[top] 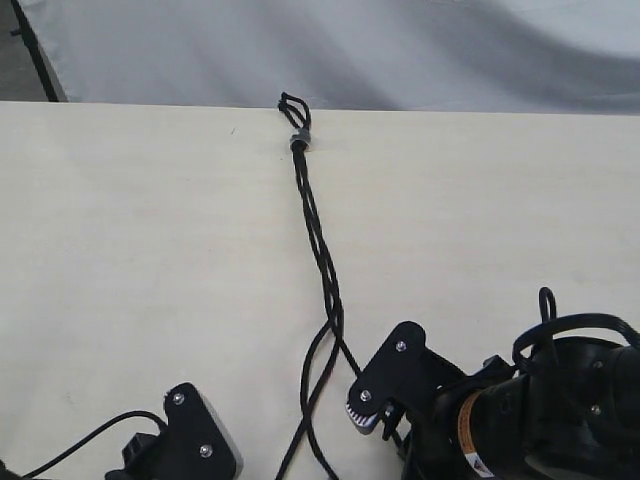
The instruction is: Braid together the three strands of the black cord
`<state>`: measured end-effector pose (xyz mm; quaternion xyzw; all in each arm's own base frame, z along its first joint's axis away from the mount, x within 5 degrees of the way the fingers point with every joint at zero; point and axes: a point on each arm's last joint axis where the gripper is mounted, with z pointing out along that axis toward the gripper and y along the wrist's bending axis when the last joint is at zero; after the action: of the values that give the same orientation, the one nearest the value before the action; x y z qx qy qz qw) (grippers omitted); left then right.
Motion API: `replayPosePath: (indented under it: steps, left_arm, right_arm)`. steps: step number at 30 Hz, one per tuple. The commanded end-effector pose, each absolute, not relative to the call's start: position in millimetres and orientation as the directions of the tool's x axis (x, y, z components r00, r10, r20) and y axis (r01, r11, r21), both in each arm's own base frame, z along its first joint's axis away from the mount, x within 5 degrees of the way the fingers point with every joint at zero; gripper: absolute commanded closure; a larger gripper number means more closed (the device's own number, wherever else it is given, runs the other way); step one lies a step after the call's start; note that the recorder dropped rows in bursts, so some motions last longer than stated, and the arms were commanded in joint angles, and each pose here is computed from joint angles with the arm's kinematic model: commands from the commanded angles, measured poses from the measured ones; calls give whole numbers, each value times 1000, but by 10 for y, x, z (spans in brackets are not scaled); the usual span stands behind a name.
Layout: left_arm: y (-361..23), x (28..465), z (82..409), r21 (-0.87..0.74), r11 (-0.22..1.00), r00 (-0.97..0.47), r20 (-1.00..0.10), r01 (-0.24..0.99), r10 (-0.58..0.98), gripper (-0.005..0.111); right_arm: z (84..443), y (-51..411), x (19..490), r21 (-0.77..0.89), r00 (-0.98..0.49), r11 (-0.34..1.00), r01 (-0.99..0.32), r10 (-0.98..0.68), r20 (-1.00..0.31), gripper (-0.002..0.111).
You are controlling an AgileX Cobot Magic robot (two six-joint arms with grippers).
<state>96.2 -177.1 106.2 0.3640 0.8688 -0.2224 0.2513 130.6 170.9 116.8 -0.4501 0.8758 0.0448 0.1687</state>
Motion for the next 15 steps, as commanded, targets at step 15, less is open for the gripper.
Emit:
replayPosePath:
  steps: [15]
  left_arm:
    - [-1669, 895, 1026, -202, 681, -668, -514, 704, 538, 106]
  right_arm:
    - [1138, 1643, 1261, -93, -541, 581, -808, -796, -272, 66]
